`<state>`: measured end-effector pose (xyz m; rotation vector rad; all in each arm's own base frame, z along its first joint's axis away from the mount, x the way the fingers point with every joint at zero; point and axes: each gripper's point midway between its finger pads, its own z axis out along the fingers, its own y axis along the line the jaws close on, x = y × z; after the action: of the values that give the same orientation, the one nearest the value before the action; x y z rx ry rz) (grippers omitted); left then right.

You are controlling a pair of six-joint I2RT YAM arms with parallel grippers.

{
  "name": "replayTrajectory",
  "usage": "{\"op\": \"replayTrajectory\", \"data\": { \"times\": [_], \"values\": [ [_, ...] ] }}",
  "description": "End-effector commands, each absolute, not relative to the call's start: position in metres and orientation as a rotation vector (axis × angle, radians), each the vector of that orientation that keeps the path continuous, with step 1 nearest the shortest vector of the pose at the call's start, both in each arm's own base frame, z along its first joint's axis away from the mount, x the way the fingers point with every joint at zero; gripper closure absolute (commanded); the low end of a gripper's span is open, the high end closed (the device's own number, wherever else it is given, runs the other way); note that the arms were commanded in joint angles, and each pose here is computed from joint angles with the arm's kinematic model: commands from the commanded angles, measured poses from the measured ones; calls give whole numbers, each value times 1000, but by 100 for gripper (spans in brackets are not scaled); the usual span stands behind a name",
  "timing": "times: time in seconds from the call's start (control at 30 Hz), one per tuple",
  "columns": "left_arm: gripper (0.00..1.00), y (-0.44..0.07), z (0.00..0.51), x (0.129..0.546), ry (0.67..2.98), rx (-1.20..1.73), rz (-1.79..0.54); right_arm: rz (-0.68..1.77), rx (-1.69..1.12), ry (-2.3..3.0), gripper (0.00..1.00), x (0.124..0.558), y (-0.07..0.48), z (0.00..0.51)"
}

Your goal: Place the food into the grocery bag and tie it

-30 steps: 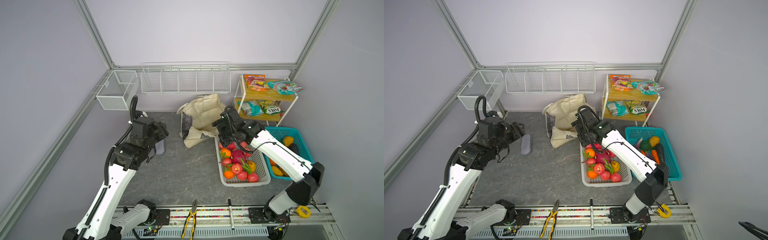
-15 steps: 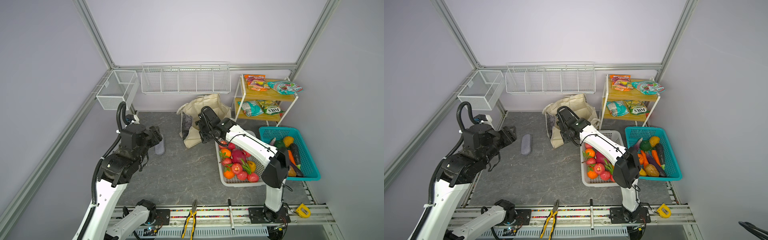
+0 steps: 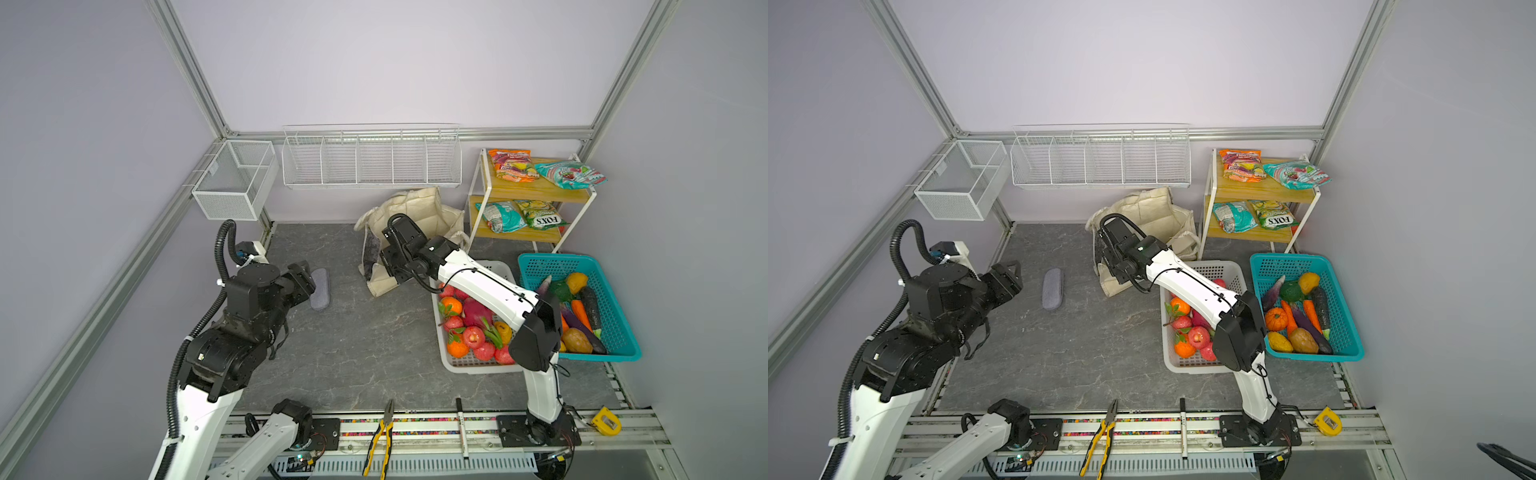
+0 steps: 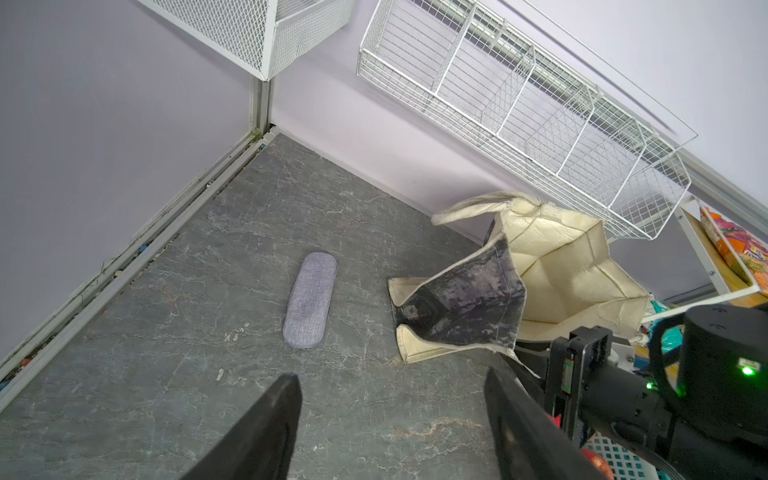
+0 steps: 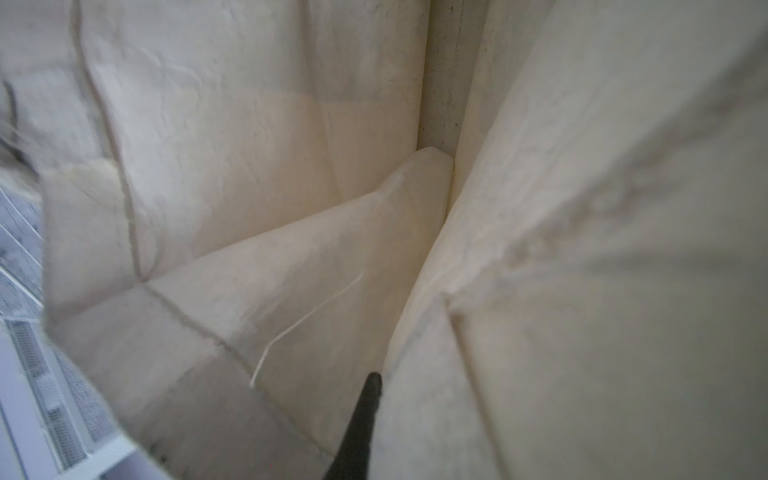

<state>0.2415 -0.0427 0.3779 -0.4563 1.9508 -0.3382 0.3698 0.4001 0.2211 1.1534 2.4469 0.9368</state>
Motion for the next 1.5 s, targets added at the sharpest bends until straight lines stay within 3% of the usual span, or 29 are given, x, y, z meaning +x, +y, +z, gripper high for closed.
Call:
{"op": "replayTrajectory", "data": {
  "times": [0.0, 0.3, 0.33, 0.37, 0.57, 0.87, 1.17, 1.47],
  "values": [
    [29, -36, 367, 231, 1989, -500, -322, 942, 931, 2595, 92, 339, 410, 237],
    [24, -43, 364, 234, 2025, -517, -350, 842, 332, 2775, 93, 289, 414, 251],
    [20, -45, 363, 236, 2029, -517, -356, 841, 248, 2789, 93, 284, 416, 252],
    [0, -47, 363, 239, 2033, -515, -363, 827, 166, 2810, 93, 278, 417, 251],
    [1, -67, 350, 257, 2096, -463, -388, 809, -204, 2802, 92, 271, 412, 264],
    [0, -103, 321, 296, 2255, -394, -406, 806, -713, 2853, 91, 211, 407, 244],
    [1, -108, 279, 330, 2400, -408, -337, 767, -676, 2825, 90, 197, 368, 239],
    [3, -137, 249, 349, 2511, -368, -574, 732, -568, 2761, 90, 206, 345, 255]
  ]
}}
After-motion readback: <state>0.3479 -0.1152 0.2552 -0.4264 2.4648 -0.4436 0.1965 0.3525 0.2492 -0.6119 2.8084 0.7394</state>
